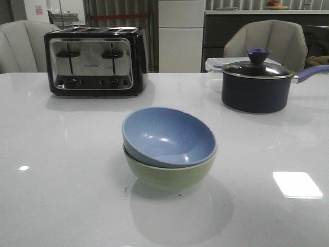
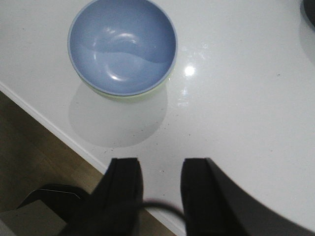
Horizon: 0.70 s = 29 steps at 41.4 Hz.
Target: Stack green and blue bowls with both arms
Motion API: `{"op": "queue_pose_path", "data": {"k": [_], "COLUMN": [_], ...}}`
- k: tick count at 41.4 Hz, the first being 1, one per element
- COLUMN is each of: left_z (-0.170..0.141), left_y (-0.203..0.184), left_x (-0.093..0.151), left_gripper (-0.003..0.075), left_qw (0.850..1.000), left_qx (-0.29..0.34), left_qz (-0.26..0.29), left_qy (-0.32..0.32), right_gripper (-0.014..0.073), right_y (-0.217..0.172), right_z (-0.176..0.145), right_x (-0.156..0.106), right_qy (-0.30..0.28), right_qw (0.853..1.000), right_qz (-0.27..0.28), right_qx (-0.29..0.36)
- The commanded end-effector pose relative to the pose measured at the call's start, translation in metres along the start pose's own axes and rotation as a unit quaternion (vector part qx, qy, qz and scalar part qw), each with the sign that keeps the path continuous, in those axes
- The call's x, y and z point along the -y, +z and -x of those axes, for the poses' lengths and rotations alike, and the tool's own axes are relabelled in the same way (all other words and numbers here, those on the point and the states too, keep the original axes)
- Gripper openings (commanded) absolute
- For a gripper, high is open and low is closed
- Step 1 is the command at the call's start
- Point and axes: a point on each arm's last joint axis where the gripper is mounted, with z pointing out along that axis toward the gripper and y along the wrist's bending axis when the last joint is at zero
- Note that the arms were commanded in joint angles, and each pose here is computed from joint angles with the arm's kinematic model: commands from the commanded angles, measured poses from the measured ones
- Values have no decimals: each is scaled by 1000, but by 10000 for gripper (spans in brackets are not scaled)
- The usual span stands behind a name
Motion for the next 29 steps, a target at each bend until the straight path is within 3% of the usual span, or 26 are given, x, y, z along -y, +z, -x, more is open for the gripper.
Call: {"op": "queue_pose_path", "data": {"k": [1, 8, 12, 21, 22, 29], "left_z": [-4, -20, -24, -26, -26, -26], "left_y": [-16, -24, -22, -19, -19, -19], "left_x": [1, 3, 3, 3, 3, 3], "left_gripper": [455, 433, 346, 119, 94, 96], "left_qw": [998, 996, 996, 996, 996, 996], "left_qx": [56, 84, 84, 84, 84, 84], "left_qz": [2, 4, 4, 4, 4, 4], "left_qy": [2, 3, 3, 2, 2, 2], "right_gripper": [343, 338, 272, 18, 23, 28], "right_y": [-7, -7, -7, -7, -7, -7], "right_z": [13, 12, 12, 9, 9, 9], "right_x": [2, 2, 2, 1, 1, 1], "right_qy": [-5, -5, -5, -5, -5, -5], "right_qw": [999, 999, 999, 1000, 1000, 1000], "right_qz": [-10, -10, -9, -7, -6, -6], "right_qx": [48, 44, 42, 30, 30, 28]}}
